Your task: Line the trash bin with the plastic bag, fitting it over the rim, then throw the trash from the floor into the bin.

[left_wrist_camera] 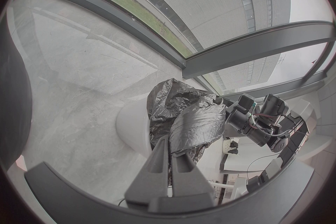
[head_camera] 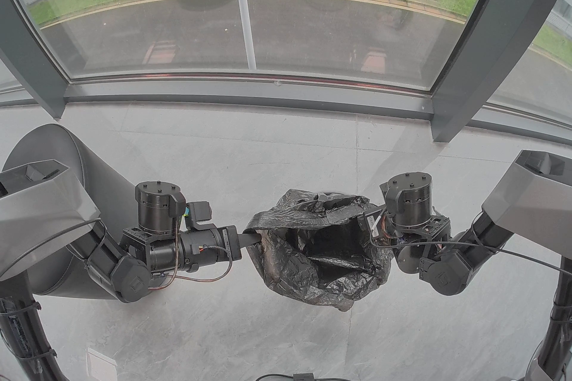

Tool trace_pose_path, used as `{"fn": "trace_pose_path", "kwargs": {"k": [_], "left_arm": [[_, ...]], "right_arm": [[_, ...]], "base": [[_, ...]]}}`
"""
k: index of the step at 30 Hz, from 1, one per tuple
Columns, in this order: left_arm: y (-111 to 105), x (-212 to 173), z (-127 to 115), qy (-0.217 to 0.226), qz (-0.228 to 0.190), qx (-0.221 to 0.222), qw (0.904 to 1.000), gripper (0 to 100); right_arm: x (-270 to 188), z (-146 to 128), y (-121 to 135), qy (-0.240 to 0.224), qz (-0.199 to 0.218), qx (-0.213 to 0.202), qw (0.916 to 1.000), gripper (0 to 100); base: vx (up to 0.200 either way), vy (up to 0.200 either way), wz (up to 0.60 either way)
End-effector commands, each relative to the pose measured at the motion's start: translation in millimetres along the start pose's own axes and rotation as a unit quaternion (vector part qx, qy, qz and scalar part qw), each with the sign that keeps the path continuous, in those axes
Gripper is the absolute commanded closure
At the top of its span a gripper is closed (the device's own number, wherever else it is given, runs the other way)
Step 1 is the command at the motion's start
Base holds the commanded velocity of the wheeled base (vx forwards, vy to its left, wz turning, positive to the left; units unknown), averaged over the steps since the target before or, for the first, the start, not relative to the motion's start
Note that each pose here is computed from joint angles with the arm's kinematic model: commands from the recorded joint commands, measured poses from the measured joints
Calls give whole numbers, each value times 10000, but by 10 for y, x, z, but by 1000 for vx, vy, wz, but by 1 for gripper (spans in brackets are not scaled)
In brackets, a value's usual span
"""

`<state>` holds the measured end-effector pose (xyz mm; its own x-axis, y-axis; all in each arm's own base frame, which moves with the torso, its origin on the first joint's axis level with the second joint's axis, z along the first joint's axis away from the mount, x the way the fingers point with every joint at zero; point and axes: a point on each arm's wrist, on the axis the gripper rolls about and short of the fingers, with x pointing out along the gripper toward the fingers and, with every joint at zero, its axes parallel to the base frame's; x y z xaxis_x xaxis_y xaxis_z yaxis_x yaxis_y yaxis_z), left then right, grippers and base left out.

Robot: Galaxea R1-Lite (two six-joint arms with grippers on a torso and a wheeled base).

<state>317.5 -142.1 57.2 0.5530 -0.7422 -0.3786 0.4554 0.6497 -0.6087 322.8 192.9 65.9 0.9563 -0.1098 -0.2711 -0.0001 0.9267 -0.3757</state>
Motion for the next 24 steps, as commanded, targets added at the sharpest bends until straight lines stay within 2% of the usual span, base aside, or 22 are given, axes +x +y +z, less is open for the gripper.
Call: {"fn": "trace_pose_path", "kwargs": {"k": [1,9,12,24], "left_arm": [[17,51,40,-14,-36,29,10000,100],[16,134,138,25,-24,7,10000,100],[53,221,165,56,-25,-8,10000,100],[190,375,258,113,38,-85,9999,100]], "right_arm": [[126,-43,47,-70,-59,80,9999,0],[351,-132,-71,-113,-347,280,9989,0],[430,-172,-105,-266,-452,428,9977,0],[528,-249,-121,-444,-413,580,9965,0]], "base": [[0,0,0],[0,0,0],[0,0,0],[0,0,0]]}}
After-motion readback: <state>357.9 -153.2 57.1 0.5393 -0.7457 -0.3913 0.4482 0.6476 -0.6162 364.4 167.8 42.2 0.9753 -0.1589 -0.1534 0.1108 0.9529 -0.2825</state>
